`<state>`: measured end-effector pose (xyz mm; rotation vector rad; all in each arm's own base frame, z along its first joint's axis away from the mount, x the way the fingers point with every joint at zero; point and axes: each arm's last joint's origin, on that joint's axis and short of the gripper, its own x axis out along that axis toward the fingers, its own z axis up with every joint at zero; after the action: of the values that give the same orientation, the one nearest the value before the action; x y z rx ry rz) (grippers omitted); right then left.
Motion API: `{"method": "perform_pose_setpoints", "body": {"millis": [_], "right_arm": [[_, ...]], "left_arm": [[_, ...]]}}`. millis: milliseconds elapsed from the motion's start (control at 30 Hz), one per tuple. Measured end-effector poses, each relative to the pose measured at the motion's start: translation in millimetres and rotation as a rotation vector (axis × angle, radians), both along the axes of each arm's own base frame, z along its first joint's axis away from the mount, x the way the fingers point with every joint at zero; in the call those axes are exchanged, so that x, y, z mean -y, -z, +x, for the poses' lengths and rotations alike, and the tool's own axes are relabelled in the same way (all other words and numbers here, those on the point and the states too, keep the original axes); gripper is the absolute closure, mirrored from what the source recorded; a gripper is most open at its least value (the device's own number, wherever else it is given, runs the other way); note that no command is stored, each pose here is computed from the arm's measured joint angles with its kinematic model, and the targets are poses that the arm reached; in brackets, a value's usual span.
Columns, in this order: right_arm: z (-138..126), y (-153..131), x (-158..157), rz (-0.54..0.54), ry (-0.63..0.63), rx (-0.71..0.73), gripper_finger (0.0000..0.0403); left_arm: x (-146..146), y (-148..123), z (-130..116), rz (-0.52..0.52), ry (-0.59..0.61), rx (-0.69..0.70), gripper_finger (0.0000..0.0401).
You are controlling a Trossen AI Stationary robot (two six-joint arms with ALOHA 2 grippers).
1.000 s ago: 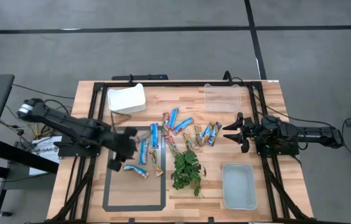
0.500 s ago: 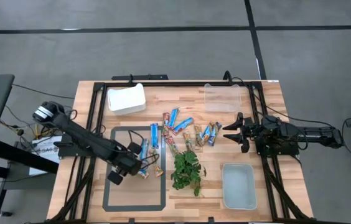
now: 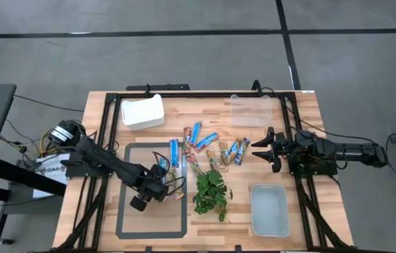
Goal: Pick and place Granola Bars by type
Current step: Put the yellow granola bar into the white bin
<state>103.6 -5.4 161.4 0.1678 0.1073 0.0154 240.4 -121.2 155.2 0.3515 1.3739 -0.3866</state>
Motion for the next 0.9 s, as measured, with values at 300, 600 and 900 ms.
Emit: {"method": "perform_pose_setpoints", "body": {"millis": [300, 600, 900], "right_arm": [[0.0, 0.1, 0.0, 0.0, 0.0, 0.0, 0.0237], [0.0, 0.0, 0.0, 0.0, 0.0, 0.0, 0.0238], [0.0, 0.0, 0.0, 0.0, 0.0, 0.0, 0.0238]], "left_arm": [[-4.6, 14.4, -8.2, -0.04, -0.091, -0.034, 0.0248], [-5.0, 15.4, -8.5, -0.042, -0.108, -0.025, 0.027], [-5.4, 15.1, -7.7, -0.053, -0.151, -0.022, 0.0381]]}}
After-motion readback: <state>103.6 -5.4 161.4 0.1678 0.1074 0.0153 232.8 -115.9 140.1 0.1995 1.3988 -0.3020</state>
